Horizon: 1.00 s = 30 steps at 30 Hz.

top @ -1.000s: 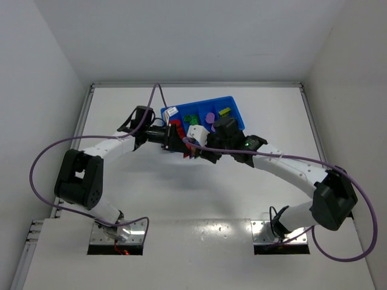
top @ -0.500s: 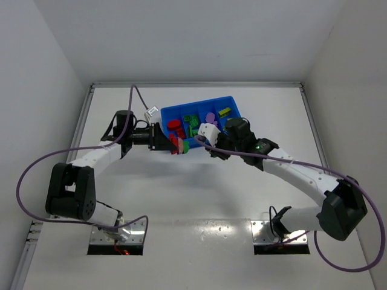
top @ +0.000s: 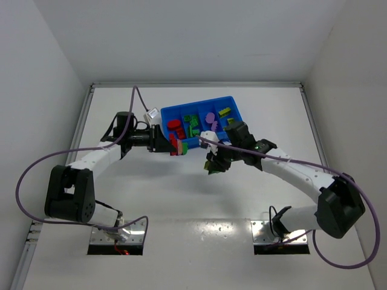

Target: Sort the legos into containers by color

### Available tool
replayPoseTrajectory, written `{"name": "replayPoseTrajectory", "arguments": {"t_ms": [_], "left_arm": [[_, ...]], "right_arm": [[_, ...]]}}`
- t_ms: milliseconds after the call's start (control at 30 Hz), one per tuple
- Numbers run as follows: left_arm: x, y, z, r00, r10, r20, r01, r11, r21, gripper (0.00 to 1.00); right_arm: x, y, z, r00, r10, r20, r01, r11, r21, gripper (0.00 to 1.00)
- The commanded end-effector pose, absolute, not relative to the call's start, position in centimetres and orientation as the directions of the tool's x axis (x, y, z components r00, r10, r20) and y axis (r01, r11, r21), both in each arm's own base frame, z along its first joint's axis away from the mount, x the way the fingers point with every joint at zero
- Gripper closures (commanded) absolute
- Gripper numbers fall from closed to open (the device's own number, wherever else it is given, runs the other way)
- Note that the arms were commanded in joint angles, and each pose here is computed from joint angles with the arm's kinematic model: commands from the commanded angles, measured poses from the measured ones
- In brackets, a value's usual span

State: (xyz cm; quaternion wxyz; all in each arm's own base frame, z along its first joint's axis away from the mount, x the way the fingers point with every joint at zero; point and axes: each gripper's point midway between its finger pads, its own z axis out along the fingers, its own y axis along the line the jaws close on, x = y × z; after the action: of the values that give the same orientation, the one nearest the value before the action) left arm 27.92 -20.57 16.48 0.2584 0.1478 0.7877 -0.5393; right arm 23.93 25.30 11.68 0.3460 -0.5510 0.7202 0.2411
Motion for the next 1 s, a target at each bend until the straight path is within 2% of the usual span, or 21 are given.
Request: {"name": "replayPoseTrajectory", "arguments": {"t_ms": [0, 133, 367, 400, 433, 467, 533, 567, 633, 733, 800, 900, 967], "left_arm": [[27.8, -20.7, 18.2, -0.761, -0.031, -0.648, 0.596, 0.363, -0.716, 0.98], [27.1, -21.1, 18.0, -0.761, -0.012, -0.648, 0.603, 0.354, -0.715, 0.98], [27.2, -21.0, 18.0, -0.750, -0.003, -0.661, 0.615, 0.363, -0.699, 0.98], [27.2, -21.0, 18.0, -0.750, -0.003, -0.661, 0.615, 0.363, -0.699, 0.98], [27.2, -21.0, 18.0, -0.750, -0.003, -0.661, 0.615, 0.363, -0.699, 0.98], [27.4, -21.0, 17.9, -0.749, -0.006, -0.662, 0.613, 0.372, -0.697, 0.98], [27.2, -20.9, 17.5, -0.750, -0.001, -0.662, 0.614, 0.373, -0.696, 0.98], [27.1, -21.0, 17.6, -0.744, 0.006, -0.668, 0.625, 0.362, -0.692, 0.98], [26.5, -21.0, 17.4, -0.753, 0.013, -0.658, 0.621, 0.344, -0.704, 0.98], [25.7, -21.0, 17.1, -0.757, 0.022, -0.653, 0.623, 0.326, -0.711, 0.98], [25.3, -21.2, 17.6, -0.740, 0.027, -0.672, 0.649, 0.291, -0.703, 0.98], [24.7, -21.3, 18.0, -0.733, 0.034, -0.679, 0.663, 0.258, -0.703, 0.98], [23.8, -21.3, 18.7, -0.712, 0.043, -0.701, 0.692, 0.215, -0.689, 0.98]], "right_arm": [[20.6, 25.9, 10.1, -0.229, -0.614, -0.755, -0.971, 0.194, 0.137, 1.00], [19.9, 26.2, 7.9, -0.316, -0.640, -0.701, -0.949, 0.196, 0.249, 1.00], [25.3, 26.2, 5.8, -0.336, -0.656, -0.676, -0.921, 0.378, 0.091, 0.99], [25.7, 26.3, 5.6, -0.339, -0.661, -0.670, -0.919, 0.384, 0.086, 0.93], [25.9, 26.1, 5.2, -0.350, -0.670, -0.655, -0.916, 0.392, 0.088, 0.83], [25.9, 26.1, 5.1, -0.356, -0.675, -0.646, -0.915, 0.393, 0.094, 0.67], [26.4, 26.6, 5.4, -0.347, -0.658, -0.668, -0.914, 0.397, 0.083, 0.56], [26.3, 26.7, 5.9, -0.336, -0.648, -0.683, -0.918, 0.389, 0.083, 0.46], [26.0, 27.3, 6.8, -0.334, -0.631, -0.701, -0.923, 0.371, 0.106, 0.40], [26.4, 28.6, 9.5, -0.321, -0.584, -0.745, -0.935, 0.321, 0.151, 0.38], [25.4, 29.6, 11.2, -0.310, -0.547, -0.778, -0.948, 0.235, 0.213, 0.38], [23.8, 30.6, 16.7, -0.327, -0.412, -0.851, -0.938, 0.035, 0.344, 0.38], [22.9, 30.7, 17.9, -0.387, -0.379, -0.841, -0.901, -0.040, 0.432, 0.40]]}}
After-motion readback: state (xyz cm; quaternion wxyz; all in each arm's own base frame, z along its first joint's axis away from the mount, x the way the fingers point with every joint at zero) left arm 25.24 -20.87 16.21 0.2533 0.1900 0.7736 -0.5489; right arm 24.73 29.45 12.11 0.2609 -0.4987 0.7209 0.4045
